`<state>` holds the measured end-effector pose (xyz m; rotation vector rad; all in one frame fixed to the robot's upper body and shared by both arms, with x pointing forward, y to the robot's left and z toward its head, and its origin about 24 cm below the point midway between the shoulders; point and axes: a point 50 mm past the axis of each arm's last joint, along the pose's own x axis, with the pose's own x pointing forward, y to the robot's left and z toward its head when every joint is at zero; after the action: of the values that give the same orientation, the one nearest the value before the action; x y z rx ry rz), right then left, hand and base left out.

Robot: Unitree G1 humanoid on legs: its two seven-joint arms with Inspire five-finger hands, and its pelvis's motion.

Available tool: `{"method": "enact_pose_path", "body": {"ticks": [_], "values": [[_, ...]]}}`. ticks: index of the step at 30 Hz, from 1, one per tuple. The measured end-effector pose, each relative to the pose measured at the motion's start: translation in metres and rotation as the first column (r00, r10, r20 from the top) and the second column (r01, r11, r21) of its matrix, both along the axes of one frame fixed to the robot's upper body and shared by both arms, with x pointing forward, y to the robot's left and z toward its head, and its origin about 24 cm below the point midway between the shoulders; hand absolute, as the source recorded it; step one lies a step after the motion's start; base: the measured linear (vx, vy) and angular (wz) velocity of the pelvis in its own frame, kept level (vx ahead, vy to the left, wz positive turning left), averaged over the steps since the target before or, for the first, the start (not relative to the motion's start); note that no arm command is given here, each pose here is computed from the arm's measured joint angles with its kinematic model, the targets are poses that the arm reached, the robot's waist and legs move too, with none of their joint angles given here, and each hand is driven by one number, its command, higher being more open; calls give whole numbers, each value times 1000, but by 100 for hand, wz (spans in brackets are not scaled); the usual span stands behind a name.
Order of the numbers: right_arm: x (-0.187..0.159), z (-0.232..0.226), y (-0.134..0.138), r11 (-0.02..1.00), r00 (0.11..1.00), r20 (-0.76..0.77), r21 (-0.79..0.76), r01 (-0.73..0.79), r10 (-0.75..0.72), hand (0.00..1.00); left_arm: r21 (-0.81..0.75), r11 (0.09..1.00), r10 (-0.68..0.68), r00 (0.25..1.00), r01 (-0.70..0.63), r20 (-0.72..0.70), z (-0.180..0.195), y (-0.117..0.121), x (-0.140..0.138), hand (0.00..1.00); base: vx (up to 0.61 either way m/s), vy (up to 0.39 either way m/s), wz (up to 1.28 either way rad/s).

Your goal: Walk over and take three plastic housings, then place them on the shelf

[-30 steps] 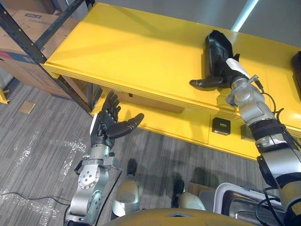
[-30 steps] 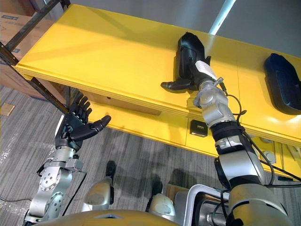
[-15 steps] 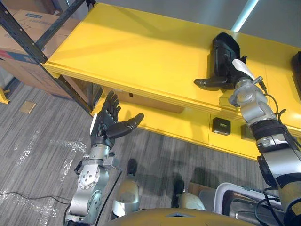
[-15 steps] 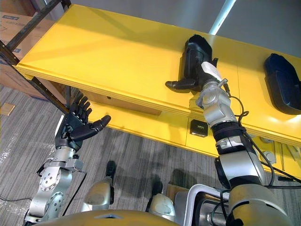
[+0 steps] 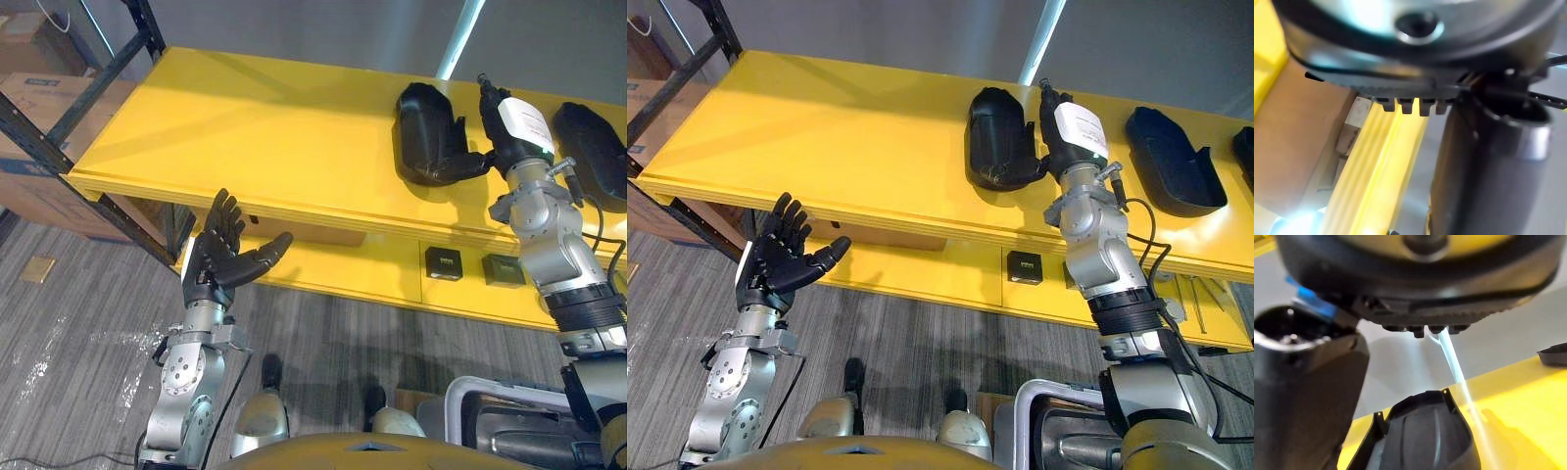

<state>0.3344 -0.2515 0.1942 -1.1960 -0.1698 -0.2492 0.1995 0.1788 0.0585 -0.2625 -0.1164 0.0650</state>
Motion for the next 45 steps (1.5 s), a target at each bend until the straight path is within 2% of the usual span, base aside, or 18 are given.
{"method": "enact_pose_path", "body": {"ticks": [5,7,9,11,14,15,17,20,26,32,38,41,45], "values": [[-20,42,9,985,976,189,115,-127,104,100,1,1000,4,1000,-4,-2,0,1,-1,100,2,-6,-4],[-28,49,6,943,958,245,257,-211,148,100,1,1000,1,1000,-1,-1,0,0,-1,100,28,-16,-9],[-43,40,0,846,936,296,434,-310,191,100,2,1000,7,1000,-7,6,0,2,-1,100,24,-15,-13],[-57,18,-2,729,914,363,575,-371,179,100,0,1000,15,1000,-15,19,2,3,-1,100,-1,-12,-12],[-86,-45,6,495,909,415,783,-377,35,100,-41,998,51,997,-49,63,6,2,-2,100,-44,-4,-16],[-101,-71,12,392,921,389,852,-349,-26,100,-58,997,60,994,-55,91,10,2,-5,100,-43,5,-17],[-122,-105,19,290,949,297,923,-255,-111,100,-72,996,58,988,-48,142,19,0,-10,100,-32,3,-17],[-147,-138,29,198,969,164,972,-126,-186,100,-69,998,32,968,-15,250,36,-2,-16,100,-20,2,-33],[-154,-141,27,219,970,154,969,-112,-187,100,-59,998,26,955,-8,294,44,-2,-18,100,12,5,-84],[-175,-129,-6,278,928,229,949,-147,-294,100,-47,998,44,957,-32,288,46,0,-15,100,92,-28,-85],[-175,-116,-16,358,934,286,913,-197,-216,100,-54,996,79,947,-66,312,51,2,-10,100,78,6,-84],[-157,-106,-4,317,926,357,899,-304,-125,100,-38,992,122,942,-116,314,52,8,-11,100,-43,114,-88],[-143,-97,8,305,915,401,877,-371,-40,100,-43,987,159,936,-153,313,51,15,-14,100,-99,177,-47]]}}
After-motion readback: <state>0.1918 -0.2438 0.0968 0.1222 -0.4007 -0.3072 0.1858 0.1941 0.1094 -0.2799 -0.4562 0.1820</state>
